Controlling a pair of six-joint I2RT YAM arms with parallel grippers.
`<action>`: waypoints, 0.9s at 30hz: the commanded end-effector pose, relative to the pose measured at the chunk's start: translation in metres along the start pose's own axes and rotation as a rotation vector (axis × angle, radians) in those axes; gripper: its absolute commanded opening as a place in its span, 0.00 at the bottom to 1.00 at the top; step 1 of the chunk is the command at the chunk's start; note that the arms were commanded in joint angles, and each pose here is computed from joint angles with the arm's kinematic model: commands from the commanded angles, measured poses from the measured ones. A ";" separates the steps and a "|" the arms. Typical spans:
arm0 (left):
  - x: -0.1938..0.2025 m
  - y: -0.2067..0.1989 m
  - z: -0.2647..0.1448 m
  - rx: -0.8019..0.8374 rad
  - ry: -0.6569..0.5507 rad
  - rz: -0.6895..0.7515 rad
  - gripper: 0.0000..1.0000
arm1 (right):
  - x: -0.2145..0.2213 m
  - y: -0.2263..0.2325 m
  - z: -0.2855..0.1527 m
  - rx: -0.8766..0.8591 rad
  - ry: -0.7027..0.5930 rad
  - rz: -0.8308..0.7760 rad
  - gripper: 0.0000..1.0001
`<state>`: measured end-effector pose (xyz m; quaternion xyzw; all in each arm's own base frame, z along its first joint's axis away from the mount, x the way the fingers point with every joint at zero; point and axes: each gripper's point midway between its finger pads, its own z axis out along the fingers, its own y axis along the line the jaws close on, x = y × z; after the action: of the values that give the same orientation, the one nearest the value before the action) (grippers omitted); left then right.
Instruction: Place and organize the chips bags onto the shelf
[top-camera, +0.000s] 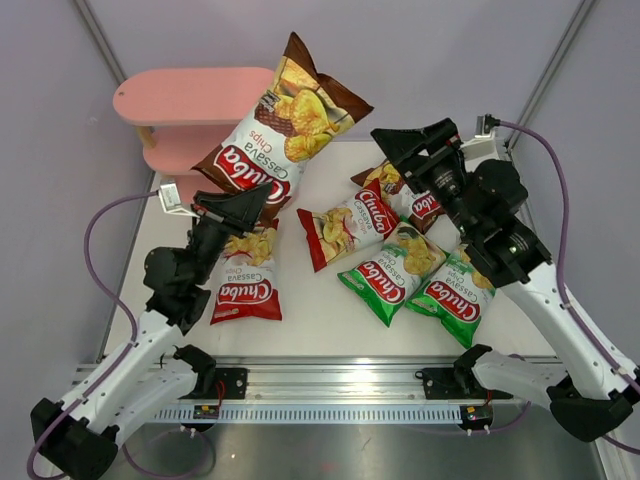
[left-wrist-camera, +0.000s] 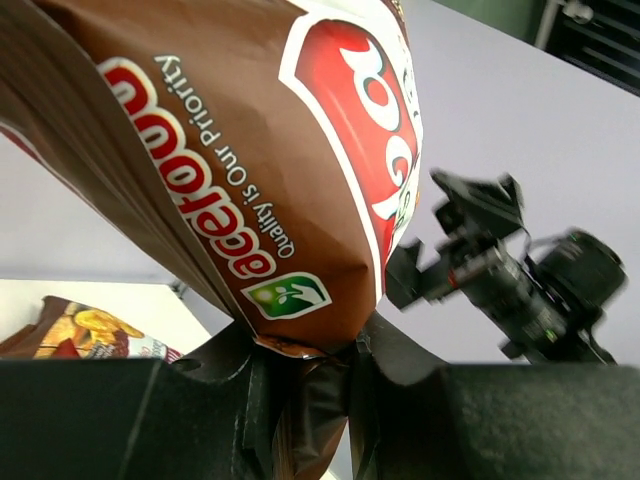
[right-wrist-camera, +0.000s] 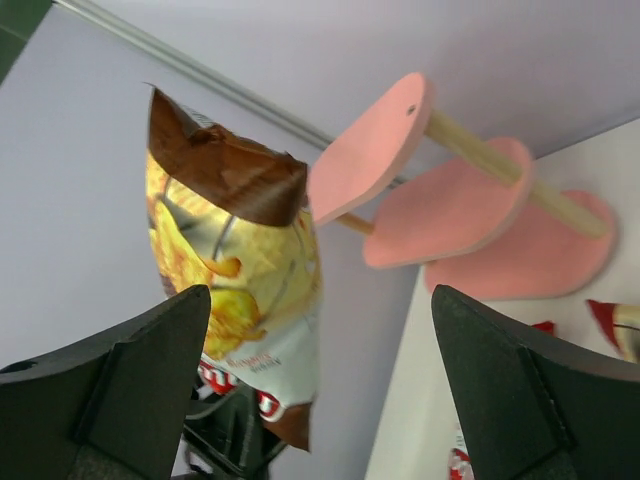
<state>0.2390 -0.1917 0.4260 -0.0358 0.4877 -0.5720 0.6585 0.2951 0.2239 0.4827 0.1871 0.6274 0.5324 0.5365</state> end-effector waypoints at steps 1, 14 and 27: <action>-0.064 -0.020 0.019 -0.066 -0.172 0.045 0.00 | -0.039 0.004 -0.034 0.065 -0.116 -0.155 0.99; -0.192 0.109 0.042 -0.663 -0.207 -0.010 0.01 | -0.055 -0.014 -0.089 0.154 -0.146 -0.287 0.99; -0.252 0.197 0.033 -0.817 -0.236 -0.090 0.02 | -0.068 -0.022 -0.122 0.179 -0.204 -0.306 0.99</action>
<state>0.4335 0.0660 0.4340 -0.4190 0.6128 -0.3102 0.5938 0.2172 0.1138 0.4853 0.1786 0.6336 0.3902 0.6438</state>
